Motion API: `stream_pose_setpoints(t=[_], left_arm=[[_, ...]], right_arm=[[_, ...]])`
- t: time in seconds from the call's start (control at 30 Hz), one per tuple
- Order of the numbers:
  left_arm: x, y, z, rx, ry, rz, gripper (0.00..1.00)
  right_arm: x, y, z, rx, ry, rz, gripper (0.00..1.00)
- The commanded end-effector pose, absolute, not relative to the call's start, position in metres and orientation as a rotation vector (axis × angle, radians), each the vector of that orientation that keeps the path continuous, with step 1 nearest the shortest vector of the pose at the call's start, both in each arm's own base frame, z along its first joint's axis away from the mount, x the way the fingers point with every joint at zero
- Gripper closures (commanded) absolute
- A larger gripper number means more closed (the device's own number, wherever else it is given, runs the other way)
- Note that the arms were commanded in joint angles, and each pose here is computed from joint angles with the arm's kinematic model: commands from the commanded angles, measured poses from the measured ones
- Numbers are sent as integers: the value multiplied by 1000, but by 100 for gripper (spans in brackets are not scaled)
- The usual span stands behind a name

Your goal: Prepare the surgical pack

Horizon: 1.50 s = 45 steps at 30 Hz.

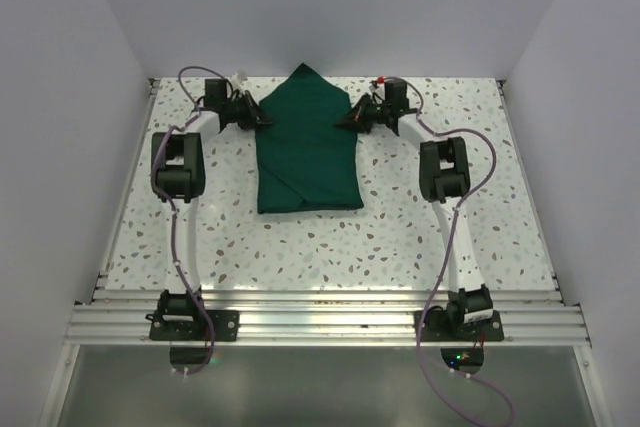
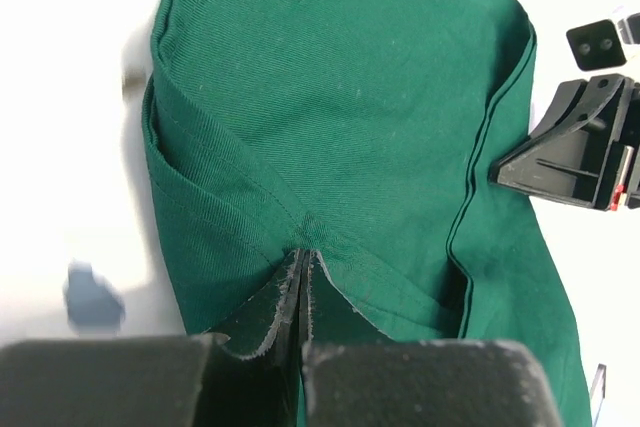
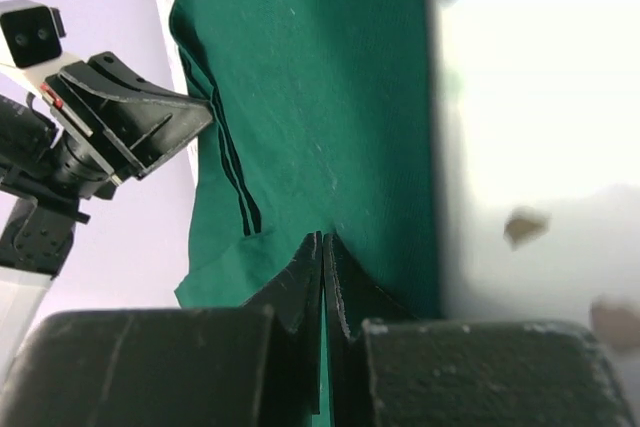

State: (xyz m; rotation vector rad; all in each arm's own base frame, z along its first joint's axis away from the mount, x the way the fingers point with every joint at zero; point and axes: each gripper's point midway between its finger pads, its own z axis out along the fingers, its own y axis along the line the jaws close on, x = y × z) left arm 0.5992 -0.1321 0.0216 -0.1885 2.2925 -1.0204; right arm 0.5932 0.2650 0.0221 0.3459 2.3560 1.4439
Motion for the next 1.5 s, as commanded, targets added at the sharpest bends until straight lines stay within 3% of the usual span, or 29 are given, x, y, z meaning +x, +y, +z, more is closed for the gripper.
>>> stream_pose_setpoints(t=[0.0,0.6,0.7,0.73,0.93,0.97,1.07,1.1,1.17,1.2,1.33,1.47], left_arm=[[543,-111,-39,-294,2541,-900,99],[476,-119,-20,-265,2672,-934,97],[484,-116,-8,-211,2637,-903,91],[491,-115,0,-189,2610,-886,83],[539,-100,57,-114,2472,-741,60],[547,-93,64,-128,2451,-683,57],[563,-81,79,-183,2404,-588,51],[565,-78,82,-196,2394,-571,50],[567,-69,81,-252,2390,-515,49],[568,-67,84,-265,2380,-497,46],[567,-57,75,-334,2396,-429,43],[568,-61,56,-344,2434,-440,41]], right_arm=[[557,252,-10,370,2530,1343,100],[429,227,9,356,2694,1262,100],[419,231,17,295,2692,1258,100],[417,232,24,256,2693,1242,100],[450,226,71,114,2574,1089,100],[465,226,86,92,2527,1060,90],[502,223,101,65,2459,966,77],[512,222,101,67,2453,946,65],[536,226,120,39,2395,935,52],[544,227,99,42,2424,928,40],[574,228,86,37,2418,906,27],[590,234,73,36,2398,969,23]])
